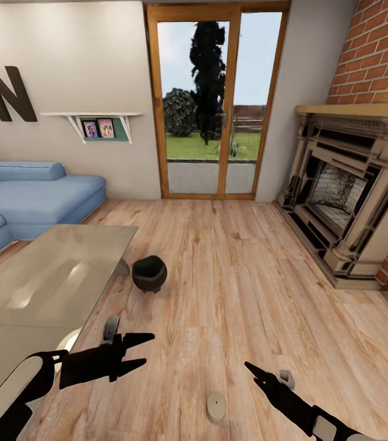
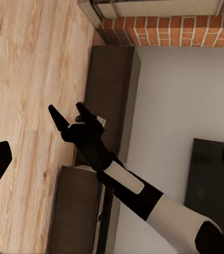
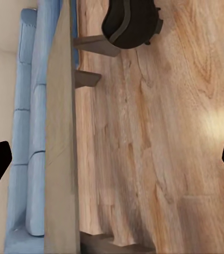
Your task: Place each of the two pumpkins and all three candles from the living room inside a cabinet in the living room (use any cabinet), then make sure every cabinet is closed, and position the cauldron so it is next to a table in the living room.
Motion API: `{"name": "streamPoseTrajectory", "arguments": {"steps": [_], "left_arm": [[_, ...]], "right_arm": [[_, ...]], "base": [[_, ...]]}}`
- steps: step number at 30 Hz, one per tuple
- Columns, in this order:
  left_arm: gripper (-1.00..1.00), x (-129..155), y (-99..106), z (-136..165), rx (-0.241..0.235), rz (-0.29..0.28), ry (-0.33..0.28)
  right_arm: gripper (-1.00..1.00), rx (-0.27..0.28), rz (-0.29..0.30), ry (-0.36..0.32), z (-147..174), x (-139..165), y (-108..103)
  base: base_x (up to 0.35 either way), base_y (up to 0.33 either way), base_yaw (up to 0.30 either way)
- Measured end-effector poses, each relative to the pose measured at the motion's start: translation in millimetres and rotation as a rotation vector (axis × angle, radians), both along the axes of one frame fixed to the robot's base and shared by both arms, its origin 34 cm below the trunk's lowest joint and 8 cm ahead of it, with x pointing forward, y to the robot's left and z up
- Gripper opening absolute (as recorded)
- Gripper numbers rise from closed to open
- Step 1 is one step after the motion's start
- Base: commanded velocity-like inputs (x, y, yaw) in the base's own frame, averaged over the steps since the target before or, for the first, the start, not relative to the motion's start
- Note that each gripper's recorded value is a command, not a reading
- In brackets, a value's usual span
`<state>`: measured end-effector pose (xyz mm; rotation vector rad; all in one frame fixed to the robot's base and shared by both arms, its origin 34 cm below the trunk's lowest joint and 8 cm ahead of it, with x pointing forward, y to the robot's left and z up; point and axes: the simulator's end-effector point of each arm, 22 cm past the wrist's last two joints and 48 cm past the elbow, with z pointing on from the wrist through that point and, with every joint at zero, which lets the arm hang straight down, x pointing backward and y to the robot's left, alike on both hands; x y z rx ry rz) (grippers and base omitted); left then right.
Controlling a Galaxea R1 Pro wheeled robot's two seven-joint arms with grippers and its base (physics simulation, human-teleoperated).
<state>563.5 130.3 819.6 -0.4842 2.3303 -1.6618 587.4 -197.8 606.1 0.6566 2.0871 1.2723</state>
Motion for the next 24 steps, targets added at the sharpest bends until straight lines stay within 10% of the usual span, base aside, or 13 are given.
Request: {"name": "streamPoseTrajectory", "arguments": {"steps": [11,24], "left_arm": [[1.0,-3.0,-7.9,0.6,-0.058,-0.013,-0.018],[1.0,-10.4,-18.1,-13.1,-0.068,-0.04,-0.041]], "right_arm": [[1.0,-0.06,-0.012,0.002,-27.8,0.5,-4.1],[1.0,-0.419,-0.112,0.396,-141.1,-41.2,-62.0]], "base": [[0.0,0.0,0.0],[0.0,0.0,0.0]]}}
